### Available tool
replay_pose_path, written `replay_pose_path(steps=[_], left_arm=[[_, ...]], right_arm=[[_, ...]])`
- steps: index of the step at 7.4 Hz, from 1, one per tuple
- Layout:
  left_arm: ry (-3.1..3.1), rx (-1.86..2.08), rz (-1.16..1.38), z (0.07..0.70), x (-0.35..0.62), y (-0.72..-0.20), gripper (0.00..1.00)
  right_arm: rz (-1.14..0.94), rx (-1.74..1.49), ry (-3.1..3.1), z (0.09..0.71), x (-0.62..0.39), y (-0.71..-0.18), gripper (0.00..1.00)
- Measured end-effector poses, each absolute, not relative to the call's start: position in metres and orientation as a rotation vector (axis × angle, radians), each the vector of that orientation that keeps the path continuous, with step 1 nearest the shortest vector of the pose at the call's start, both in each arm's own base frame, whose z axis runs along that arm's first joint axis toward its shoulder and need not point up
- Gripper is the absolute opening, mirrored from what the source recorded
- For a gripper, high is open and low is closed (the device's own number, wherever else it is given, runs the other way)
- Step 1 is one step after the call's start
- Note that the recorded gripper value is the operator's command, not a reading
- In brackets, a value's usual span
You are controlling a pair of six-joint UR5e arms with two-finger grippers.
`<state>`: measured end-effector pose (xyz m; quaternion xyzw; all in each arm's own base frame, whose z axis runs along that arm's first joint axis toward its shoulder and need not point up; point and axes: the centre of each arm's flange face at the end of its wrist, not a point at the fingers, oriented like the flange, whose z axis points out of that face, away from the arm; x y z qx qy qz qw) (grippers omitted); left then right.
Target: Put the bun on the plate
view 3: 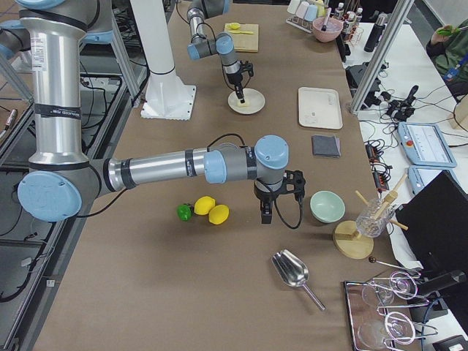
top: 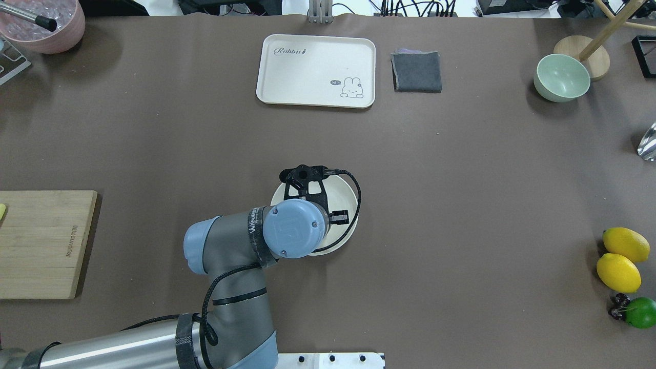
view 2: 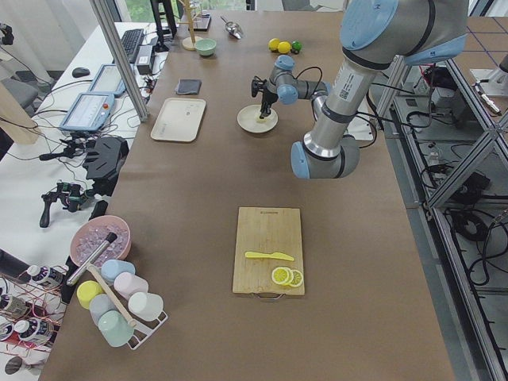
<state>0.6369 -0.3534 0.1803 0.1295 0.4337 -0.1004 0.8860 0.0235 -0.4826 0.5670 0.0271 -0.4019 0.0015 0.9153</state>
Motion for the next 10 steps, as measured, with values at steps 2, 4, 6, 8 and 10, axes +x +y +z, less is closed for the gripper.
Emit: replay_pose_path(steps=[2, 4, 6, 8, 10], left_arm=[[0.910, 0.275, -0.203, 0.175, 0.633, -0.353, 0.97], [0.893, 0.340, -0.163, 0.157, 0.581, -0.390, 0.97], [0.812, 0.356, -0.062, 0.189, 0.472, -0.480, 0.97], [0.733, 0.277, -0.008, 0.292, 0.325, -0.560, 0.97], [0.627, 0.247, 0.031, 0.416, 0.149, -0.608, 0.98]], right_arm=[[0.012, 0.053, -0.833, 0.569, 0.027, -0.482, 1.00], [0.019, 0.053, -0.844, 0.568, 0.030, -0.481, 1.00], [0.022, 0.052, -0.850, 0.568, 0.031, -0.481, 1.00], [0.020, 0.054, -0.851, 0.568, 0.031, -0.482, 1.00], [0.022, 0.048, -0.851, 0.572, 0.032, -0.478, 1.00]])
